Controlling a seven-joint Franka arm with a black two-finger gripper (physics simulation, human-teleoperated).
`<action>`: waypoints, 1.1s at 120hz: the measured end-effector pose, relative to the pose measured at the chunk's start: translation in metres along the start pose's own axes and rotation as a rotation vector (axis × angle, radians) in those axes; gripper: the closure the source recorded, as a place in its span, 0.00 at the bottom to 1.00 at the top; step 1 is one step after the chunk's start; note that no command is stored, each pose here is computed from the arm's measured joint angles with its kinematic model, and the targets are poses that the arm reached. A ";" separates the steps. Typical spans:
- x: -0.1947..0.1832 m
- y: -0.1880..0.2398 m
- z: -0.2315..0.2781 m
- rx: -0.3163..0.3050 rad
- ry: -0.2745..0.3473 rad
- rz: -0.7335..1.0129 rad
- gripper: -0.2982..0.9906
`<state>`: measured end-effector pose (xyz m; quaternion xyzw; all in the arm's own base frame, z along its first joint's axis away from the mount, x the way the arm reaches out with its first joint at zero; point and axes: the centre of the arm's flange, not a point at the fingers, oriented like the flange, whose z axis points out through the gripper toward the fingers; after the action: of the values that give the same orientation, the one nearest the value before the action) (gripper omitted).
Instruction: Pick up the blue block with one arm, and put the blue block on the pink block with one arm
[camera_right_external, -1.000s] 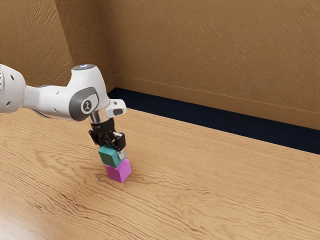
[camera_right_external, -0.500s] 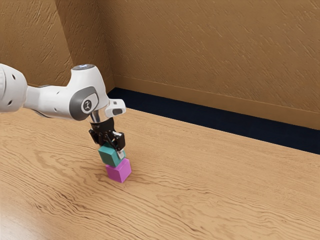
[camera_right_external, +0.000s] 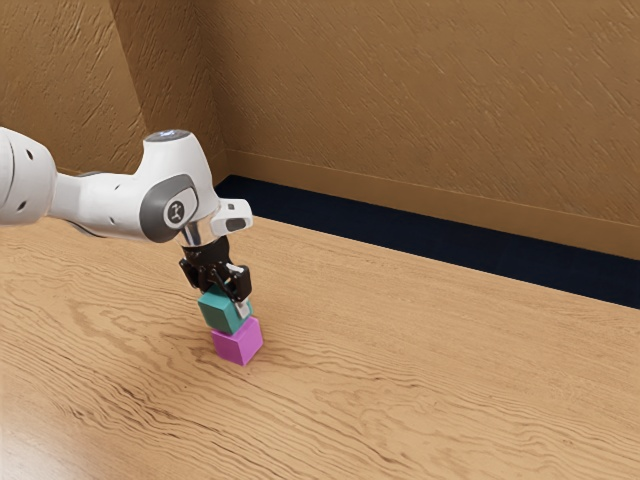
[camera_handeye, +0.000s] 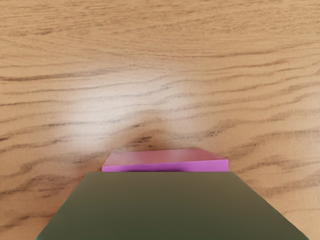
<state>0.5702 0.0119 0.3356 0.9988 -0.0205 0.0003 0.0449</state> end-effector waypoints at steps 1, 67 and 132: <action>0.000 0.000 0.000 0.000 0.000 0.000 0.50; 0.001 0.000 -0.001 -0.004 0.013 -0.008 0.50; 0.001 0.001 -0.002 -0.015 0.017 -0.053 0.50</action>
<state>0.5713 0.0112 0.3372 0.9986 0.0061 0.0073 0.0525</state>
